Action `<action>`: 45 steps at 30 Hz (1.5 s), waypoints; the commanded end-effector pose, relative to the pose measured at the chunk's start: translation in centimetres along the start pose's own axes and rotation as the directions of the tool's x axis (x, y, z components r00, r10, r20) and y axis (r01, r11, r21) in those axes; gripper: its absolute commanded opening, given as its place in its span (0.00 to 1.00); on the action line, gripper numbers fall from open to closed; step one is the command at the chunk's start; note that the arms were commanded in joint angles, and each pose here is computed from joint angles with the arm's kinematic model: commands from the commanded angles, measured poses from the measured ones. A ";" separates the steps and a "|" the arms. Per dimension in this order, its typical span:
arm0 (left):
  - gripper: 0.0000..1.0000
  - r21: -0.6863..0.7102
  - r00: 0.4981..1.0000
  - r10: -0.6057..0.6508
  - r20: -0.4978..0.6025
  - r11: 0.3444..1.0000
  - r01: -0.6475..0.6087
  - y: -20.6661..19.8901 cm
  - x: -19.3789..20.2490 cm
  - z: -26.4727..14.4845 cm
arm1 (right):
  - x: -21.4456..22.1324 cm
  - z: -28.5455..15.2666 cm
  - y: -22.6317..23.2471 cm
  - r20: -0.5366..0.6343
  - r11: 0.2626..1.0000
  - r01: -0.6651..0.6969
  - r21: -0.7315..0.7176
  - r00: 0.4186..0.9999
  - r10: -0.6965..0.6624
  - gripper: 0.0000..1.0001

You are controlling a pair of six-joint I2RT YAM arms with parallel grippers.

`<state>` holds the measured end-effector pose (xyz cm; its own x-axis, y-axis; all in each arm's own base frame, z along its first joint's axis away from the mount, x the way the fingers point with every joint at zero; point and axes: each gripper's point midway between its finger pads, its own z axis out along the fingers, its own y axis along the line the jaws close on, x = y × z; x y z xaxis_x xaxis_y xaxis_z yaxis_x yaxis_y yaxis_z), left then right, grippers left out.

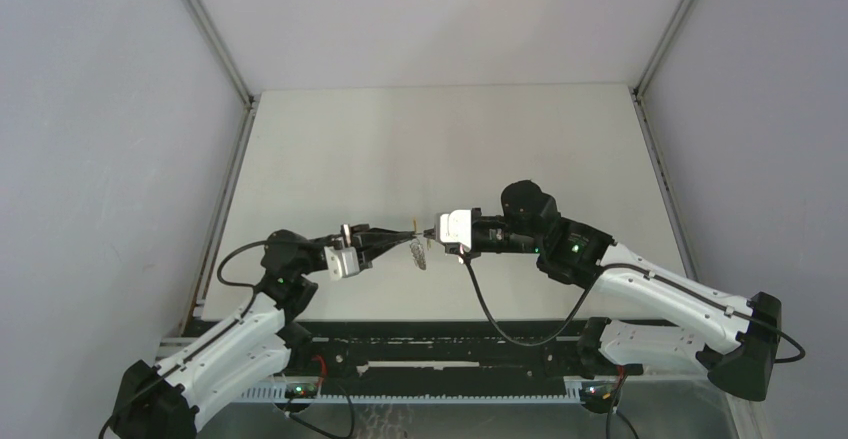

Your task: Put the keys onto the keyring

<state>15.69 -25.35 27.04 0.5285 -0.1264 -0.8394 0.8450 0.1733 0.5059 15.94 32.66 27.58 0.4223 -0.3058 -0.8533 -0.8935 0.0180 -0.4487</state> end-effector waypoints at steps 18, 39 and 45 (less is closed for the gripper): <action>0.00 -0.014 1.000 0.008 0.023 1.000 -0.008 -0.1 -0.2 0.0 | -1.8 0.2 0.2 0.073 1.000 0.006 -0.014 0.997 -0.005 0.00; 0.00 0.020 0.999 0.002 0.042 1.000 -0.003 -0.6 -0.6 0.1 | -2.6 0.6 0.2 0.135 0.998 -0.020 -0.058 0.991 0.027 0.00; 0.00 0.015 0.998 0.001 0.066 1.000 -0.002 -0.7 -1.1 0.0 | -2.1 0.8 0.4 0.128 0.996 -0.036 -0.078 0.991 0.045 0.00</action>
<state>15.48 -25.44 26.73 0.5107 -0.1378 -0.8486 0.8569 0.1622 0.4893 15.10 33.51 28.26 0.4000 -0.2270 -0.8880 -0.9142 -0.0292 -0.4043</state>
